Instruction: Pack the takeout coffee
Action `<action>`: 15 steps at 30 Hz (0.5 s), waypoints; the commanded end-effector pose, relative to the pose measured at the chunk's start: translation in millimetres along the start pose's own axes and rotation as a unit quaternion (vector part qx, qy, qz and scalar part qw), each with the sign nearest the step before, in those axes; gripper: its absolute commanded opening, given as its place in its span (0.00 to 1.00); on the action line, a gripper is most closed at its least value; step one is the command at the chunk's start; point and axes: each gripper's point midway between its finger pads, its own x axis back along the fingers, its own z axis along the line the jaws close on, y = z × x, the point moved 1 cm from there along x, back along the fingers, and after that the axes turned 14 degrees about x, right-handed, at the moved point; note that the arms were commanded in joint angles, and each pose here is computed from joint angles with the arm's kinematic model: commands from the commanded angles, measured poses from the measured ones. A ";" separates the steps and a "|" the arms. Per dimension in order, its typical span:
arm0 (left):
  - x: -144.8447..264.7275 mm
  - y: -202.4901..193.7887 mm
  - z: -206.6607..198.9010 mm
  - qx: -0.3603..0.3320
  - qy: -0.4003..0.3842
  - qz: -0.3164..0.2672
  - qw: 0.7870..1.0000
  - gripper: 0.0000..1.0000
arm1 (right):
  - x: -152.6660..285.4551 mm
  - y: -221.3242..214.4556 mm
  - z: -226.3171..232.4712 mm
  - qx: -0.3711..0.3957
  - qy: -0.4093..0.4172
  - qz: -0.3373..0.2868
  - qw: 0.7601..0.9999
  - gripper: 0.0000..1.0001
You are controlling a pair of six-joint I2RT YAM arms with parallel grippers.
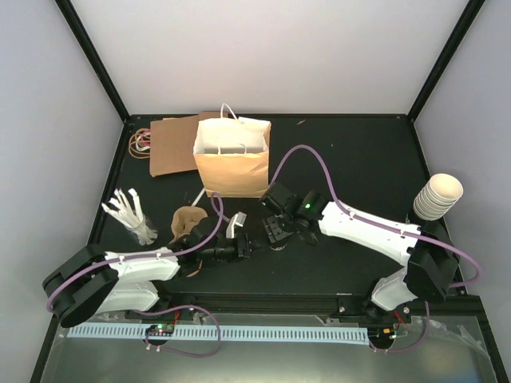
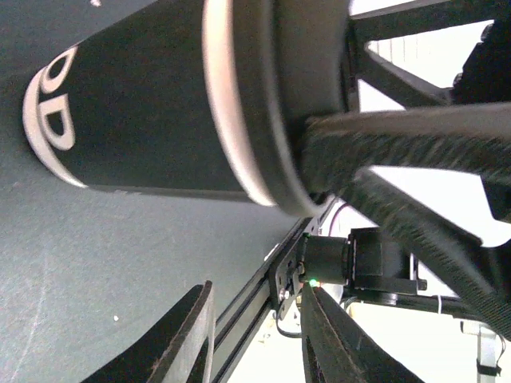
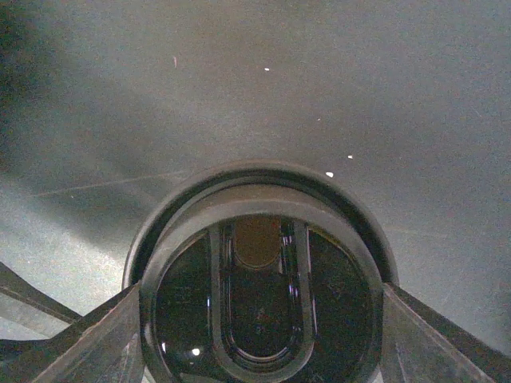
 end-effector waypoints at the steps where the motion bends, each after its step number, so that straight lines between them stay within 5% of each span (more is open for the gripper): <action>1: 2.2 4.6 -11.3 0.011 -0.040 -0.030 0.999 0.33 | -11.5 -20.4 8.3 -0.059 0.021 0.050 0.997 0.62; 15: -2.1 7.1 -24.9 0.010 -0.080 -0.052 0.995 0.37 | -3.5 -21.7 7.9 -0.162 -0.020 0.059 0.985 0.66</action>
